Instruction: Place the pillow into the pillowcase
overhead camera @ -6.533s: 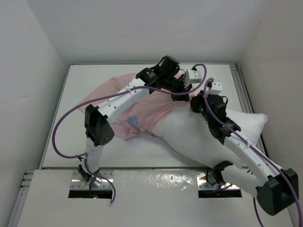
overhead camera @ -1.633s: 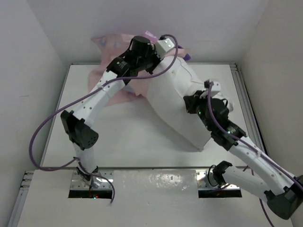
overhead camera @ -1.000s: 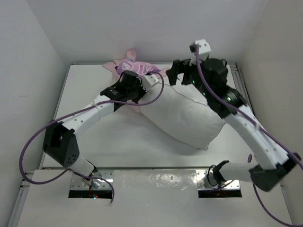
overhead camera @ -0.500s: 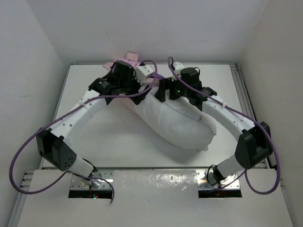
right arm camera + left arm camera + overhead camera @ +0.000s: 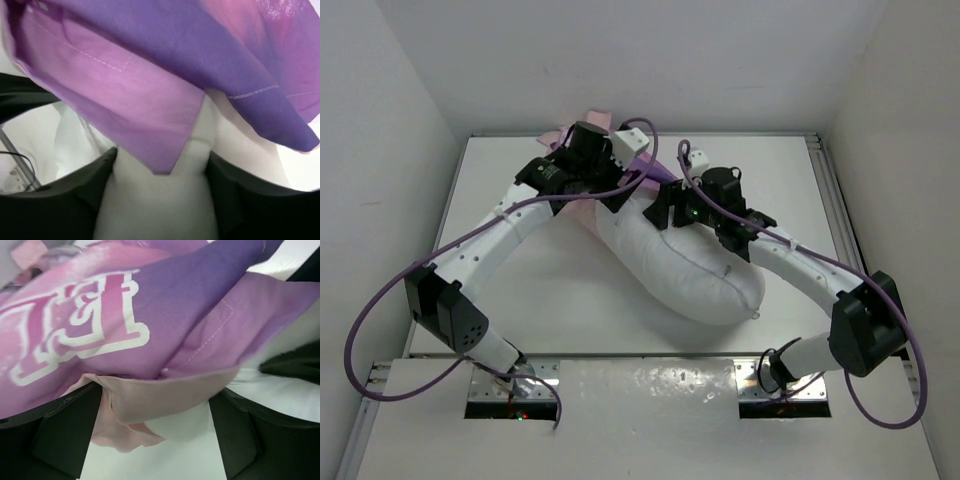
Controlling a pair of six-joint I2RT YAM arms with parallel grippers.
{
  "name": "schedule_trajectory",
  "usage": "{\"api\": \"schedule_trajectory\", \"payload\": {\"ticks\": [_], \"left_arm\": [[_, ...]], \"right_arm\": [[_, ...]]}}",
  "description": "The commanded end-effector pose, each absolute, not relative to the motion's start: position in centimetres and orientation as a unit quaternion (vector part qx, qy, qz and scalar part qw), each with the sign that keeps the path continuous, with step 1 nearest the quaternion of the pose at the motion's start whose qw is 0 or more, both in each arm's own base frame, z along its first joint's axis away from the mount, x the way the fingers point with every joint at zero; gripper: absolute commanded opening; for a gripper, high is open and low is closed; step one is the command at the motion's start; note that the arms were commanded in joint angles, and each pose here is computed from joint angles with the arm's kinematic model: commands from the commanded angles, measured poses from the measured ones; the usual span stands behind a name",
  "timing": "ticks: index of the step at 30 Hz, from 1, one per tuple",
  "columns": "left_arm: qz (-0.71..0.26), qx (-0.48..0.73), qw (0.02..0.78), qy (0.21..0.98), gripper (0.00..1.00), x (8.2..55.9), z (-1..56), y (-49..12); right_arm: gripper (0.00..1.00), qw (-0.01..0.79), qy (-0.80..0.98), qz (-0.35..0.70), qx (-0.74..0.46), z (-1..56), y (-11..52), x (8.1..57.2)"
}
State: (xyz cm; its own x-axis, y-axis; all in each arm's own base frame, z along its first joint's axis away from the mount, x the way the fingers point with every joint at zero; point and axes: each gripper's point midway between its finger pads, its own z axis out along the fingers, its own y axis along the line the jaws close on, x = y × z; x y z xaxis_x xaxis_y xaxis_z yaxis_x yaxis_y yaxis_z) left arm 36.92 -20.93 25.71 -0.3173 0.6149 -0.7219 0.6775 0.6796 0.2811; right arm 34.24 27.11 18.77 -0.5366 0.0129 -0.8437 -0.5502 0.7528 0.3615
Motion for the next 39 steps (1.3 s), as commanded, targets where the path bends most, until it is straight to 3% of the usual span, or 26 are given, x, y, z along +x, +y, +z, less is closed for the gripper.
{"api": "schedule_trajectory", "payload": {"ticks": [1, 2, 3, 5, 8, 12, 14, 15, 16, 17, 20, 21, 25, 28, 31, 36, 39], "left_arm": [[-0.005, 0.370, 0.501, 0.783, 0.85, 37.9, 31.7, -21.0], [0.001, 0.373, 0.498, 0.783, 0.87, 37.6, 31.8, -20.9], [0.006, 0.377, 0.497, 0.782, 0.88, 37.3, 31.8, -20.9], [0.033, 0.378, 0.489, 0.786, 0.89, 37.3, 30.9, -20.2], [0.064, 0.382, 0.487, 0.783, 0.91, 37.0, 30.0, -20.2], [0.112, 0.384, 0.498, 0.770, 0.91, 38.0, 29.3, -19.9], [0.123, 0.396, 0.488, 0.768, 0.75, 38.7, 27.9, -20.1], [0.117, 0.399, 0.482, 0.771, 0.57, 38.7, 27.4, -20.4], [0.088, 0.414, 0.474, 0.772, 0.32, 38.4, 26.7, -21.6], [0.067, 0.424, 0.465, 0.774, 0.00, 37.8, 26.6, -22.2], [-0.067, 0.483, 0.473, 0.734, 0.00, 34.6, 29.5, -26.6], [-0.107, 0.497, 0.494, 0.705, 0.00, 33.7, 33.1, -28.1], [-0.304, 0.606, 0.424, 0.600, 0.00, 25.6, 36.3, -32.6], [-0.393, 0.658, 0.386, 0.514, 0.00, 20.6, 37.4, -33.9], [-0.425, 0.662, 0.352, 0.507, 0.00, 19.4, 35.2, -34.1], [-0.381, 0.622, 0.337, 0.595, 0.00, 23.0, 28.4, -29.0], [-0.330, 0.641, 0.316, 0.616, 0.26, 22.7, 24.7, -25.0]], "right_arm": [[0.60, 0.404, 0.846, 0.316, -0.147, 15.0, 27.1, 32.2], [0.51, 0.406, 0.845, 0.321, -0.138, 15.1, 27.2, 32.3], [0.34, 0.402, 0.848, 0.318, -0.133, 14.7, 27.1, 32.4], [0.24, 0.401, 0.848, 0.323, -0.123, 14.6, 27.2, 32.4], [0.22, 0.405, 0.845, 0.328, -0.124, 15.0, 27.5, 32.3], [0.11, 0.412, 0.840, 0.327, -0.130, 15.7, 27.6, 32.1], [0.02, 0.417, 0.838, 0.327, -0.131, 16.1, 27.6, 32.1], [0.00, 0.416, 0.838, 0.328, -0.131, 16.2, 27.6, 32.0], [0.00, 0.418, 0.837, 0.328, -0.132, 16.3, 27.6, 31.9], [0.00, 0.419, 0.835, 0.329, -0.134, 16.5, 27.7, 31.8], [0.00, 0.440, 0.820, 0.335, -0.150, 18.4, 28.6, 31.6], [0.00, 0.454, 0.812, 0.333, -0.154, 19.3, 29.0, 31.5], [0.00, 0.550, 0.737, 0.381, -0.094, 27.3, 29.2, 32.8], [0.00, 0.611, 0.702, 0.365, 0.017, 31.1, 25.9, 34.7], [0.00, 0.648, 0.675, 0.327, 0.131, 32.0, 21.7, 35.9], [0.00, 0.637, 0.709, 0.286, 0.093, 28.3, 22.6, 34.1], [0.00, 0.591, 0.751, 0.294, -0.028, 23.6, 27.5, 31.2]]}}
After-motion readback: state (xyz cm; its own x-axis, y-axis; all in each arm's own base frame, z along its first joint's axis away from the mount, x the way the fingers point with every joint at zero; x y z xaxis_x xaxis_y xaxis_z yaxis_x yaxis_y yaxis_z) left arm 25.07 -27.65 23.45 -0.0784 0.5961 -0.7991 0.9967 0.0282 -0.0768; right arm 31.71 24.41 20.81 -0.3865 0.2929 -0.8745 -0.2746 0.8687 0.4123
